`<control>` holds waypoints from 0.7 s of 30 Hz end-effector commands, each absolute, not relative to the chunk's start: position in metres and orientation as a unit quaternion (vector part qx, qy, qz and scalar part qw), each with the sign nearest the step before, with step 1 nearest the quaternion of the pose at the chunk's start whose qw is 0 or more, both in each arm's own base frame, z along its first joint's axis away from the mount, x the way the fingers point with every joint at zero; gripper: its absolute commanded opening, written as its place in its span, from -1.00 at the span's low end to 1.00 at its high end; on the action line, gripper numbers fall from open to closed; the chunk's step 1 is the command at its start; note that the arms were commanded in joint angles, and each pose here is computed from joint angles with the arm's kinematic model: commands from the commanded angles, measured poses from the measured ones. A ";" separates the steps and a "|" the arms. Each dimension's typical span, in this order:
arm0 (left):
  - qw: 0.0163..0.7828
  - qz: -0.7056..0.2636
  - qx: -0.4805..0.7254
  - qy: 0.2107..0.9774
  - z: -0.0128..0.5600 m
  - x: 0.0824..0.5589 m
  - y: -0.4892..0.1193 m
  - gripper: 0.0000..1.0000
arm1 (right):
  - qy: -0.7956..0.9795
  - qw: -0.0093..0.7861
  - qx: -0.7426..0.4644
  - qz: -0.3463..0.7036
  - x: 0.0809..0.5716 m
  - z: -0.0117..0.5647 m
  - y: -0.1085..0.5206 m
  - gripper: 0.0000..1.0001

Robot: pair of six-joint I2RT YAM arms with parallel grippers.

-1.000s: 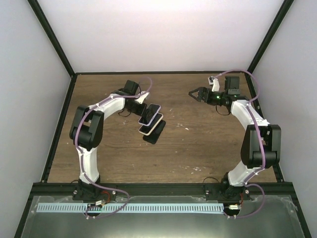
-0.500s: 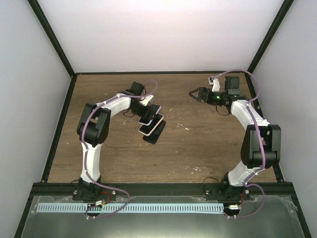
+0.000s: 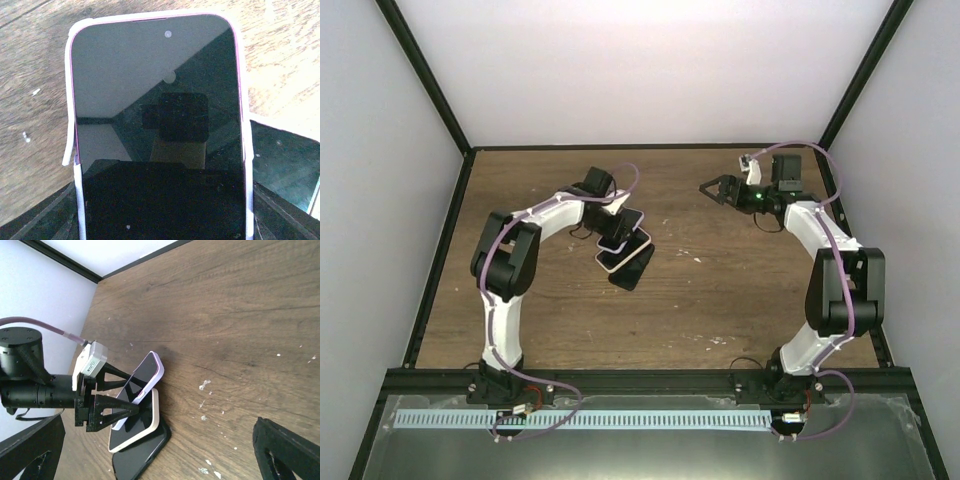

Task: Take the phone out of the phone case
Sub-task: Pick up the phone at the center of the board.

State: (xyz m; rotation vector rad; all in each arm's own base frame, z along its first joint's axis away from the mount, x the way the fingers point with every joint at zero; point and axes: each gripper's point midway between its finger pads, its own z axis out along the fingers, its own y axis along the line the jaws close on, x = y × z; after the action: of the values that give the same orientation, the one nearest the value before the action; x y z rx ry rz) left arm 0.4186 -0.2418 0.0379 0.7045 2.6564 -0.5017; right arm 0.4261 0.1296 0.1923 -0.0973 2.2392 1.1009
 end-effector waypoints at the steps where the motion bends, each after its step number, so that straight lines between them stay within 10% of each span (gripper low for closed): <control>1: 0.265 -0.176 0.253 0.914 0.099 0.433 -0.252 0.08 | 0.834 0.309 -0.035 0.456 0.432 0.208 0.145 0.98; 21: 0.453 -0.154 0.326 0.815 0.223 0.410 -0.352 -0.05 | 0.811 0.256 -0.035 0.525 0.430 0.230 0.204 0.34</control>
State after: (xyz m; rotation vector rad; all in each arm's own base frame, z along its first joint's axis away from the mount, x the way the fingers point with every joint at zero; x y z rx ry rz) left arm 0.4007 -0.3338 0.1658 0.8478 2.1903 -0.3876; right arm 0.4311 0.1907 0.2207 -0.0820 2.2115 1.3794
